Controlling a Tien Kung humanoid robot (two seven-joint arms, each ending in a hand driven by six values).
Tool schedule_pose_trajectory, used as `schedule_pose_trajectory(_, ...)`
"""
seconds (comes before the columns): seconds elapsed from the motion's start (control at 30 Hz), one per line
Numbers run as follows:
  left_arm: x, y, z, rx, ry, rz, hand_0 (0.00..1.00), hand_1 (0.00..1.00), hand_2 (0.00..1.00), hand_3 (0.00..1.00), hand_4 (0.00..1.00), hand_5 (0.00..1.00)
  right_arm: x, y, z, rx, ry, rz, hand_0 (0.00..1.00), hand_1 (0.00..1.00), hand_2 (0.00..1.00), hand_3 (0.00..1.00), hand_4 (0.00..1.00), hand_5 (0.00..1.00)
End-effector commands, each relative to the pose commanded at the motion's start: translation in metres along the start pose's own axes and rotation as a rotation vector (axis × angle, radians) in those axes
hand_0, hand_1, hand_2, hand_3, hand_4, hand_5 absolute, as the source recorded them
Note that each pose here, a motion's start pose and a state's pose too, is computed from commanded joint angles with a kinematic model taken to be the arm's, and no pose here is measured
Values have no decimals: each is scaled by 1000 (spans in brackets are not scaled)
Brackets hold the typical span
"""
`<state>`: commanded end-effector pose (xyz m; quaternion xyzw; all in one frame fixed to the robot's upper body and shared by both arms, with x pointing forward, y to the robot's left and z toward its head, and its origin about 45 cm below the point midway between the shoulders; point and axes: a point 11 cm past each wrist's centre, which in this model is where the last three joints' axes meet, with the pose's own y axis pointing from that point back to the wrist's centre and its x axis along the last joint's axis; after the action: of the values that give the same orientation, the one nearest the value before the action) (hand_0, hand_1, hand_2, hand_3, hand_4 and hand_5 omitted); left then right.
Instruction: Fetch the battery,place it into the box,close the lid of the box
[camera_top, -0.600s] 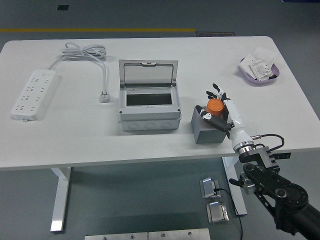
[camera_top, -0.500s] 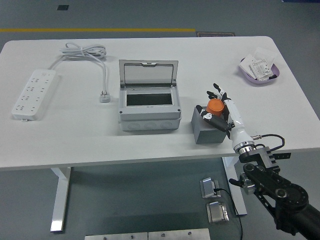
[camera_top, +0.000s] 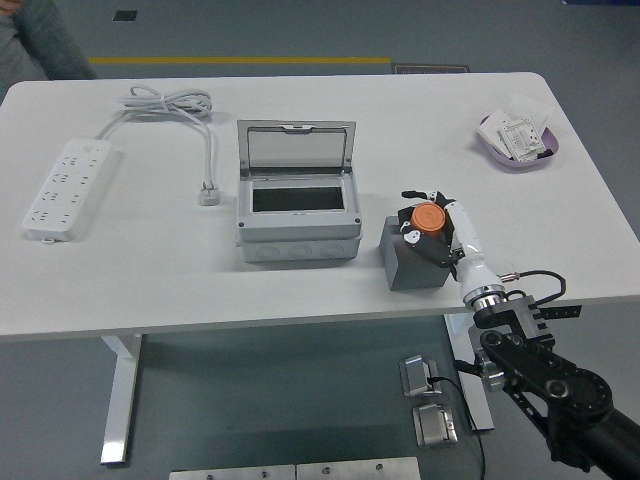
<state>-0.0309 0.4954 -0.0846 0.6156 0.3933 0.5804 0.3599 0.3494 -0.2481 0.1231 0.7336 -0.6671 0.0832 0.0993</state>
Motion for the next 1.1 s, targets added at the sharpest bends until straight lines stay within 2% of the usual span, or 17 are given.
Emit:
schedule_pose_trajectory(0.07, 0, 0, 0, 0, 0, 0, 628, 684, 594, 591, 583, 39, -1, 0, 0, -3, 0, -2, 345, 418, 453, 525, 234, 2)
schedule_pose_trajectory(0.1, 0, 0, 0, -1, 0, 0, 628, 684, 593, 591, 582, 37, -1, 0, 0, -4, 2, -2, 308, 374, 445, 510, 151, 2)
schedule_pose_trajectory(0.27, 1, 0, 1, -3, 2, 2, 628, 684, 593, 591, 582, 37, -2, -2, 0, -6, 12, -1, 308, 374, 445, 510, 151, 2)
schedule_pose_trajectory(0.3, 1, 0, 1, -3, 2, 3, 628, 684, 597, 592, 585, 35, -2, -2, 0, -5, 13, 0, 249, 357, 433, 489, 85, 2)
schedule_pose_trajectory(0.47, 2, 0, 1, -4, 2, 7, 628, 684, 597, 592, 585, 35, 1, -8, -10, 24, 21, 10, 249, 357, 433, 489, 85, 2)
schedule_pose_trajectory(0.5, 2, 0, 1, -3, 1, 7, 630, 684, 600, 596, 599, 37, 2, -9, -13, 33, 24, 13, 208, 340, 428, 453, 27, 2)
schedule_pose_trajectory(0.87, 4, 0, 2, -1, -5, 11, 631, 684, 604, 599, 615, 45, 14, -27, -51, 144, 53, 44, 208, 346, 434, 438, 2, 2)
schedule_pose_trajectory(1.07, 4, 0, 2, 0, -6, 13, 632, 685, 607, 601, 621, 50, 4, -34, -73, 192, 128, 0, 208, 344, 434, 419, 2, 2)
schedule_pose_trajectory(1.1, 5, 0, 2, 1, -6, 13, 633, 686, 609, 602, 623, 50, -1, -35, -78, 201, 153, -18, 166, 342, 439, 418, 2, 2)
